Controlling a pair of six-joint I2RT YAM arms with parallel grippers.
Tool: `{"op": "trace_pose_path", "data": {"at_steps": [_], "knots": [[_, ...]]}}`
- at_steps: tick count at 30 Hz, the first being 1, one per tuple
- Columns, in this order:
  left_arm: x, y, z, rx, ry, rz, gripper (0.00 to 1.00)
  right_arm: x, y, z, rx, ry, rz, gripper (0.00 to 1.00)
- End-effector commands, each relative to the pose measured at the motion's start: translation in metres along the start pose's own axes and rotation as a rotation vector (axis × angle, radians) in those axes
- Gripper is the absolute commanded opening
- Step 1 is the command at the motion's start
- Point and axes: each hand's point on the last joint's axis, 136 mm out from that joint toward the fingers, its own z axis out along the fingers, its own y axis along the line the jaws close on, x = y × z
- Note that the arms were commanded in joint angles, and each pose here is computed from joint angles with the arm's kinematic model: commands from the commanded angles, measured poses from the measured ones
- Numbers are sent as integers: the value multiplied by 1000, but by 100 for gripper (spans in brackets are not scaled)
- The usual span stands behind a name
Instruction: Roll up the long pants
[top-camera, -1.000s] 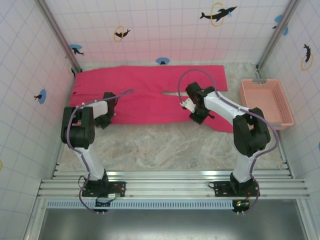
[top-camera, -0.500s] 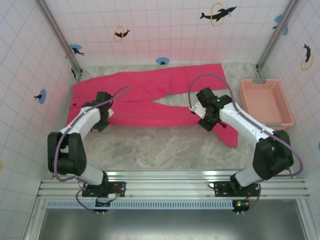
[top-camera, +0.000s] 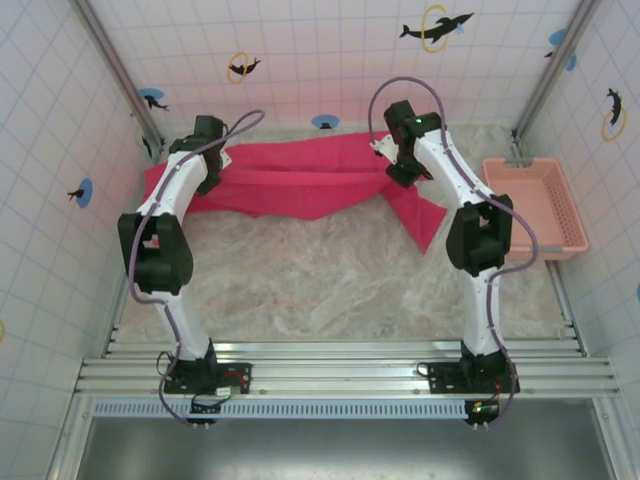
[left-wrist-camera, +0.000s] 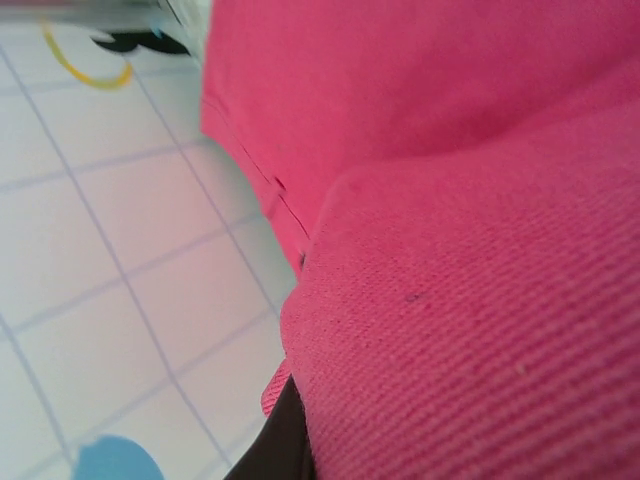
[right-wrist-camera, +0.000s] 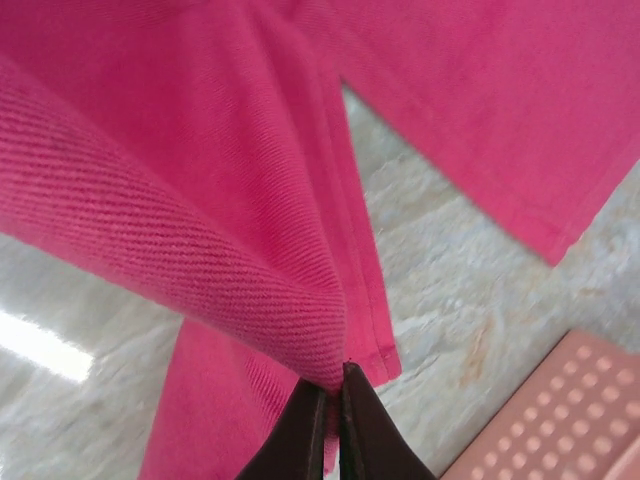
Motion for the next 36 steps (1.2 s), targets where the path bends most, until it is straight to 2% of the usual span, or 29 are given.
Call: {"op": "trace_pose_path", "data": {"at_steps": [1, 4, 9, 14, 16, 21, 25, 26, 28, 30, 31, 32, 36], "knots": [[-11, 23, 11, -44, 16, 35, 0, -4, -20, 8, 63, 70, -26, 8], [-24, 29, 24, -54, 11, 46, 0, -22, -35, 15, 121, 41, -20, 10], [-33, 32, 54, -46, 32, 69, 0, -50, -54, 18, 237, -31, -21, 18], [-47, 50, 69, -51, 8, 14, 0, -92, -68, 4, 340, -188, 31, 16], [-58, 45, 88, -50, 8, 25, 0, -110, -70, 0, 374, -252, 44, 16], [-78, 39, 109, -44, -25, 14, 0, -142, -68, 15, 401, -349, 63, 17], [-85, 28, 132, -52, -17, 12, 33, -144, -68, 29, 352, -375, 154, 25], [-86, 26, 137, -59, -12, 4, 43, -140, -68, 30, 325, -374, 179, 34], [-87, 21, 144, -51, -9, -22, 57, -125, -73, 30, 277, -347, 234, 56], [-88, 12, 150, -29, -10, -51, 85, -97, -84, 30, 232, -288, 307, 66], [-87, 10, 152, -24, -8, -69, 94, -84, -87, 30, 193, -266, 337, 68], [-86, 6, 154, -15, -5, -78, 97, -70, -88, 32, 145, -240, 376, 68], [-87, -5, 162, 8, 2, -120, 97, -27, -81, 33, 14, -156, 473, 68]]}}
